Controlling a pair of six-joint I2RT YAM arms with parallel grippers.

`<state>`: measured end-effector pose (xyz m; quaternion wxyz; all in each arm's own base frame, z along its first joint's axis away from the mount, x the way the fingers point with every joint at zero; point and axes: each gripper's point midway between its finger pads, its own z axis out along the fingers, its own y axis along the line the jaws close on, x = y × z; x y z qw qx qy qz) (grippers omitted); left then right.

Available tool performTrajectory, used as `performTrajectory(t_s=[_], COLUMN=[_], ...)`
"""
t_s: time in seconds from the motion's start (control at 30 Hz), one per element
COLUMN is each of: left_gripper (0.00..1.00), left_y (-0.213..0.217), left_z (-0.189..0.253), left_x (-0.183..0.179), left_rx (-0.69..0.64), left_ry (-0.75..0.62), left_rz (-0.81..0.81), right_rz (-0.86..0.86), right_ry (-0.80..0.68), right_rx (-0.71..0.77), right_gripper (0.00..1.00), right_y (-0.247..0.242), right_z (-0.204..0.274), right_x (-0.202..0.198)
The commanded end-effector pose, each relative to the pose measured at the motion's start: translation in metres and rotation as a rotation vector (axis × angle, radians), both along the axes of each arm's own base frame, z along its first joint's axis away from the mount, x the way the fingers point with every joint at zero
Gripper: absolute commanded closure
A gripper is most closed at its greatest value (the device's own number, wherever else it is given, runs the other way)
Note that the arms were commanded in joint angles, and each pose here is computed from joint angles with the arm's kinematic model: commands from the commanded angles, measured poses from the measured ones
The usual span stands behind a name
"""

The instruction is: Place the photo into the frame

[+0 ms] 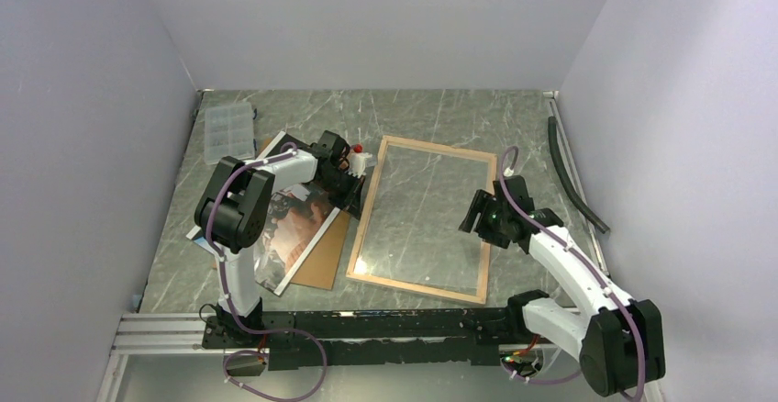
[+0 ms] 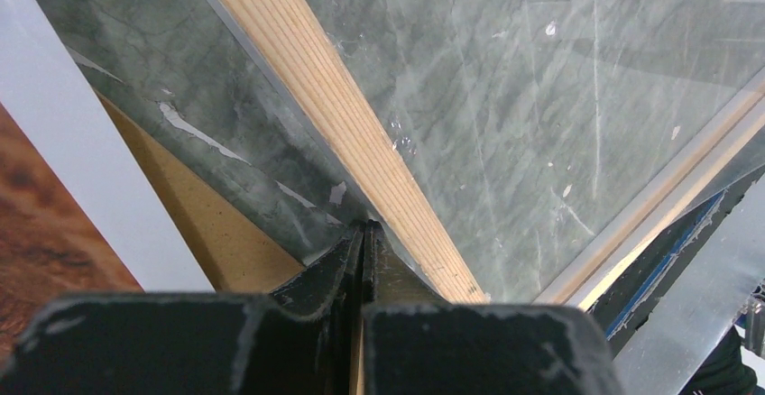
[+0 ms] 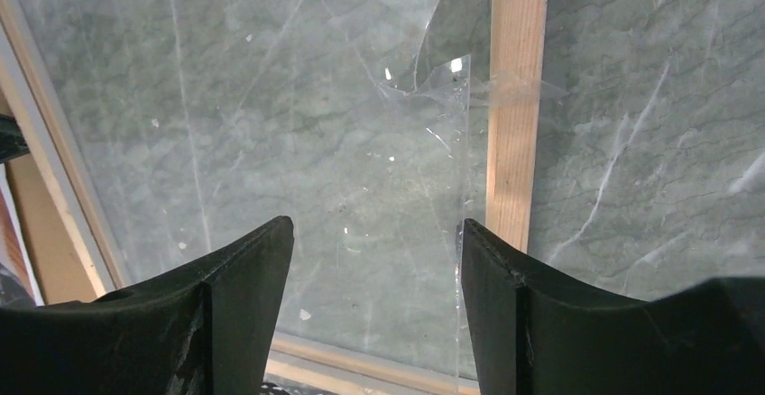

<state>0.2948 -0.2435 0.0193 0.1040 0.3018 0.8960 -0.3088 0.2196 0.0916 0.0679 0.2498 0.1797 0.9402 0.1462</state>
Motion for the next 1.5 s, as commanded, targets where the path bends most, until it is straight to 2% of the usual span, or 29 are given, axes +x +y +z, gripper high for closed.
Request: performTrajectory(t_s=[0.0,0.23,0.63,1.03,1.23,1.47], left_gripper=[0.94,0.94,0.94,0.86,0.76,0.7], left_y=[-0.002,-0.002,0.0,0.009,0.032,0.087], left_z=[0.012,0.012,0.019,0.066,0.102,0.122], left_x=[0.001,0.0,0.002,0.013,0.028,0.042], left_rx=[-0.027,-0.029,-0.041,-0.092,-0.117,-0.076], left_ry=[-0.016,-0.014,-0.02,-0.039,-0.075,-0.096], left_rz=[-0.01,-0.011,-0.005,0.041,0.09,0.182], right_rz=[0.005,0.016,-0.014,-0.064,-0.089,-0.065], right_ry=[-0.08,-0.067,-0.094,-0.14,-0.163,-0.159], right_rx=[-0.019,-0.049,-0.12,-0.117,-0.164,-0.165], right_gripper=[0.29,0.29,0.21,0.21,0.22,0.26], right_y=[0.0,-0.001,-0.015,-0.017,-0.02,-0.014], right_z=[0.014,0.011,0.022,0.03,0.027,0.017], right_x=[0.021,0.028,0.036,0.049,0.075,0.092])
